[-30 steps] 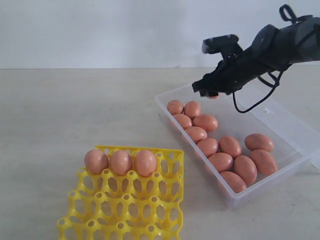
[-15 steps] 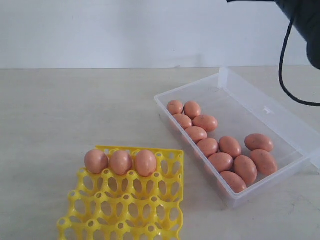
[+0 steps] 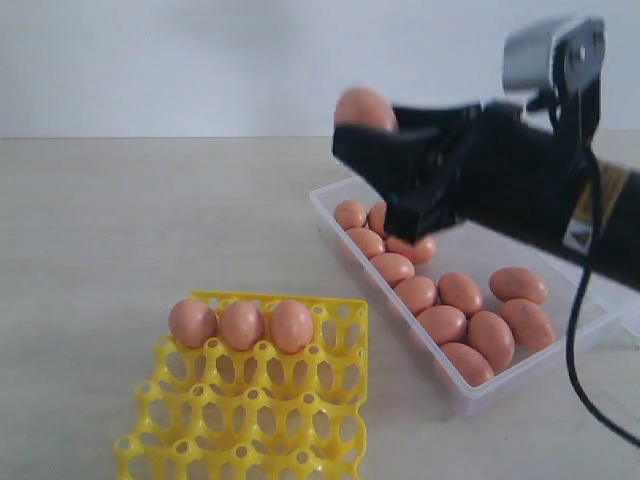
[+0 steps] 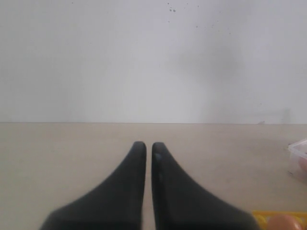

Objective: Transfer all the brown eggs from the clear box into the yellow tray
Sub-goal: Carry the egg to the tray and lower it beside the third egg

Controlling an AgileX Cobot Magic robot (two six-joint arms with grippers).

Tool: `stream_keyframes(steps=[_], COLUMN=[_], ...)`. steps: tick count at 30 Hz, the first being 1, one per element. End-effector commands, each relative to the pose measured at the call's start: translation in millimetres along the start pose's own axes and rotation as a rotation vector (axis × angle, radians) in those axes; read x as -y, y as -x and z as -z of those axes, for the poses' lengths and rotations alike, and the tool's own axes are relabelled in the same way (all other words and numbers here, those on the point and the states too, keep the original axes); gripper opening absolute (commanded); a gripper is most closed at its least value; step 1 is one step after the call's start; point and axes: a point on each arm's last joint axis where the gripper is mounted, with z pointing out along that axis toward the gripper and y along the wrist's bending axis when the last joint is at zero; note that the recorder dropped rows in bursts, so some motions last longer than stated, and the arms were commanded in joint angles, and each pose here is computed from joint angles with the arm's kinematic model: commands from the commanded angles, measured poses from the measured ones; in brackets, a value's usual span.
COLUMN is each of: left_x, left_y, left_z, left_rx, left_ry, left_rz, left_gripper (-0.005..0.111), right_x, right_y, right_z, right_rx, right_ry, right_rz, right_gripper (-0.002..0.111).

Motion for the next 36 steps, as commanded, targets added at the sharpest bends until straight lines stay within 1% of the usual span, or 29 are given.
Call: stream_keyframes(steps=[1, 4, 8, 12, 13, 16, 19, 22, 25, 30, 36], left_x=[-0.1, -0.1, -0.1, -0.1, -0.1, -0.1, -0.1, -0.1, -0.1, -0.1, -0.1], left_y=[1.8, 1.8, 1.9, 1.9, 1.9, 1.9, 1.9, 1.9, 2.1, 2.1, 2.1], left_z=[0.5, 0.5, 0.5, 0.5, 0.5, 0.5, 0.5, 0.5, 0.5, 0.5, 0.5], left_rx=[0.012, 0.012, 0.014, 0.014, 0.014, 0.014, 0.014, 0.014, 0.016, 0.016, 0.016], left_ry=[0.002, 0.002, 0.002, 0.002, 0.002, 0.002, 0.002, 0.002, 0.002, 0.002, 0.002], left_rz=[0.01, 0.01, 0.01, 0.01, 0.01, 0.01, 0.01, 0.01, 0.01, 0.01, 0.01], left_gripper=[0.004, 0.004, 0.004, 0.004, 0.004, 0.004, 0.004, 0.004, 0.004, 0.004, 0.004], right_x=[-0.9, -1.4, 8.1, 14.0, 11.9, 11.3, 10.1, 19.7, 26.9, 25.2, 25.3], right_y=[-33.1, -47.1, -66.7, -89.2, -95.1, -100.3, -105.6, -113.2, -115.6, -120.5, -124.4], right_z=[15.2, 11.2, -1.6, -12.2, -14.6, -16.2, -16.0, -26.2, -37.8, -38.2, -36.7], right_rx=[-0.105, -0.159, -0.22, -0.287, -0.269, -0.246, -0.275, -0.337, -0.369, -0.425, -0.465], right_ry=[-0.035, 0.014, 0.013, 0.039, 0.087, 0.114, 0.138, 0.103, 0.094, 0.134, 0.135], right_rz=[-0.014, -0.013, -0.052, -0.133, -0.161, -0.188, -0.168, -0.141, -0.156, -0.123, -0.111], right_gripper=[0.0, 0.0, 0.0, 0.0, 0.0, 0.0, 0.0, 0.0, 0.0, 0.0, 0.0])
